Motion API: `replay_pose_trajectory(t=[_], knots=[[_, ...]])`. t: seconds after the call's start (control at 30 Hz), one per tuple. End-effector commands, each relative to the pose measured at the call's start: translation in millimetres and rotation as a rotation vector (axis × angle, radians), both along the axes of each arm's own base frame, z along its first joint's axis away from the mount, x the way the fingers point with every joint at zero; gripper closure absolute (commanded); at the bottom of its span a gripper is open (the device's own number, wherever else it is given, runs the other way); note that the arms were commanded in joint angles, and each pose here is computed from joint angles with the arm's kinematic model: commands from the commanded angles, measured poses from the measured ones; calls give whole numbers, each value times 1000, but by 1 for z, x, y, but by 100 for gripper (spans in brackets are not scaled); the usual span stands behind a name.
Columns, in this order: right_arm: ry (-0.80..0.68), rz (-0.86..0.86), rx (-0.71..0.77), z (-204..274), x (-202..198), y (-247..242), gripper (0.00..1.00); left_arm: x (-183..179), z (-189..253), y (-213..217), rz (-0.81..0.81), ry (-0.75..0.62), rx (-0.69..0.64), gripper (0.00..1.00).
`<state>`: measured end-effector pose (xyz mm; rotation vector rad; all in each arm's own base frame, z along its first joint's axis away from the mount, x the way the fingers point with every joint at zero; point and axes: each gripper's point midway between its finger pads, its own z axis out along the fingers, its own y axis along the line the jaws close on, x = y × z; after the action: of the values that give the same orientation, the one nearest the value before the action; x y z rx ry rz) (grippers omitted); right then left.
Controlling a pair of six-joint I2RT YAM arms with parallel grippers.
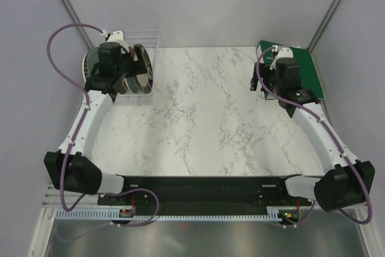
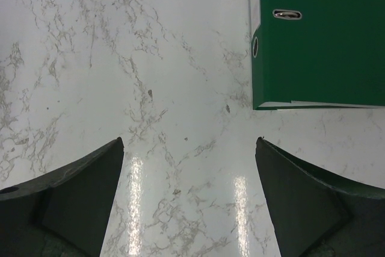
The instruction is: Unload the plates from the dish rack
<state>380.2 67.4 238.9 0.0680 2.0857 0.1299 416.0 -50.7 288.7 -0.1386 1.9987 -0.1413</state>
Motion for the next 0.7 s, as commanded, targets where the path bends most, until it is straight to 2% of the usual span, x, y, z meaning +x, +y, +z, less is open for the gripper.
replay_pose_trajectory(t=[0.0,0.23,0.33,0.43,0.5,0.53,0.63,0.67], knots=[[-15,-17,-21,-2,6,-4,2,38,8,-2,1,-47,17,7],[3,-15,-20,-9,12,-2,2,80,-23,10,83,-7,81,8],[0,-8,-9,-8,13,0,2,93,-30,13,106,-1,95,13],[-1,-9,-4,-7,13,1,2,104,-42,16,130,14,114,25],[-6,-15,-2,-5,13,0,2,109,-50,18,142,29,137,45],[-6,-7,3,-5,13,2,2,112,-52,19,151,32,147,63],[-10,-6,10,-3,12,3,2,118,-55,21,164,32,177,76],[-10,-7,10,-3,12,2,2,119,-67,23,166,63,204,73]])
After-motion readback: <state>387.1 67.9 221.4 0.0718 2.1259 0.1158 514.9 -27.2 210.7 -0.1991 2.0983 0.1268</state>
